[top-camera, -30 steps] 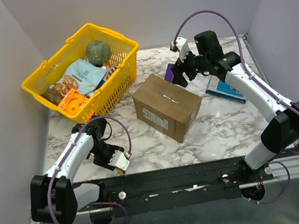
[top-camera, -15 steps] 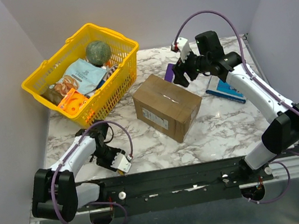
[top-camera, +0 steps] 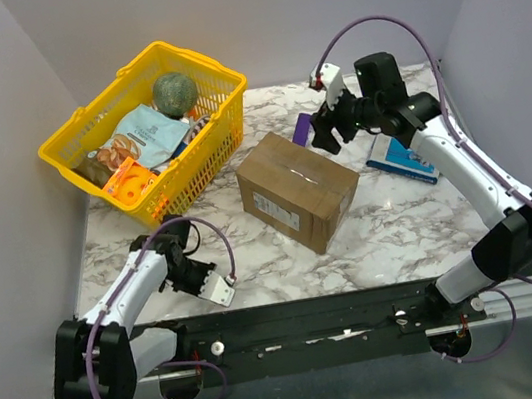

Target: Unpack the express box

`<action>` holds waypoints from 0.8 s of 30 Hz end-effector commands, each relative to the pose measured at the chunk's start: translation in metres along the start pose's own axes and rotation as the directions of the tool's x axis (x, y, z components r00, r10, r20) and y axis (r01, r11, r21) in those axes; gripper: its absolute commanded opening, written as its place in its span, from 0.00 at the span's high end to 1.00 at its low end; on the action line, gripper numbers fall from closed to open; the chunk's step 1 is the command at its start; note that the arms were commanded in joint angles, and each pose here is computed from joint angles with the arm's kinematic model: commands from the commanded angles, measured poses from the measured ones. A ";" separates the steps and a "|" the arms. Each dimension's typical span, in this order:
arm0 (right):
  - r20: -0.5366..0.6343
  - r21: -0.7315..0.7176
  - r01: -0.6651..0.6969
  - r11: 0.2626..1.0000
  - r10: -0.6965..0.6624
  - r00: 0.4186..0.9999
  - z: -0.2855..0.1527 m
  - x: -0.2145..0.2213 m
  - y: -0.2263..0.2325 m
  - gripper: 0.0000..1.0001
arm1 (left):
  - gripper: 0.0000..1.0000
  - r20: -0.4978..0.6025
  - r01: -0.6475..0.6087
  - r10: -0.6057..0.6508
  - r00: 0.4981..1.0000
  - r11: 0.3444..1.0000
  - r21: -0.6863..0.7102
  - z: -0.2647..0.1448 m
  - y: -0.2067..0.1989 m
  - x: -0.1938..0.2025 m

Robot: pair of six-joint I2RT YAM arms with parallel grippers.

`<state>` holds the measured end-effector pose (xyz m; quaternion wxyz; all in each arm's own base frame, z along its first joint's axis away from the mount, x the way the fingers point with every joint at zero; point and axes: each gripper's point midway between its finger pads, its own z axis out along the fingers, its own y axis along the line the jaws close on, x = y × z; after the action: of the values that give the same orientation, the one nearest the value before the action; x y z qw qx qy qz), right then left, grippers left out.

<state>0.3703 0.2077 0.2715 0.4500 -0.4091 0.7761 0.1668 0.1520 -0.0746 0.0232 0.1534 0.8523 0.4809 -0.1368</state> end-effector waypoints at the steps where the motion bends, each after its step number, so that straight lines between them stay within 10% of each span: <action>1: 0.074 -0.052 -0.031 0.998 0.035 0.997 -0.022 -0.032 0.014 0.20 | 1.00 0.125 0.030 -0.002 0.992 0.975 -0.218 -0.040 0.054 -0.035; 14: 0.084 -0.525 -0.180 0.832 0.261 0.962 -0.008 -0.070 0.097 0.19 | 1.00 0.356 0.276 -0.016 0.934 0.664 -0.695 -0.156 0.207 -0.096; 24: 0.025 -0.553 -0.260 0.791 0.328 0.944 0.028 -0.080 0.114 0.19 | 1.00 0.556 0.511 -0.058 0.829 0.479 -0.713 -0.194 0.263 -0.130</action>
<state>0.3159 0.3221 0.2839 0.3132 -0.3873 0.7423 0.4483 0.3105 -0.2176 0.2450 0.5647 0.6053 0.5520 -0.1005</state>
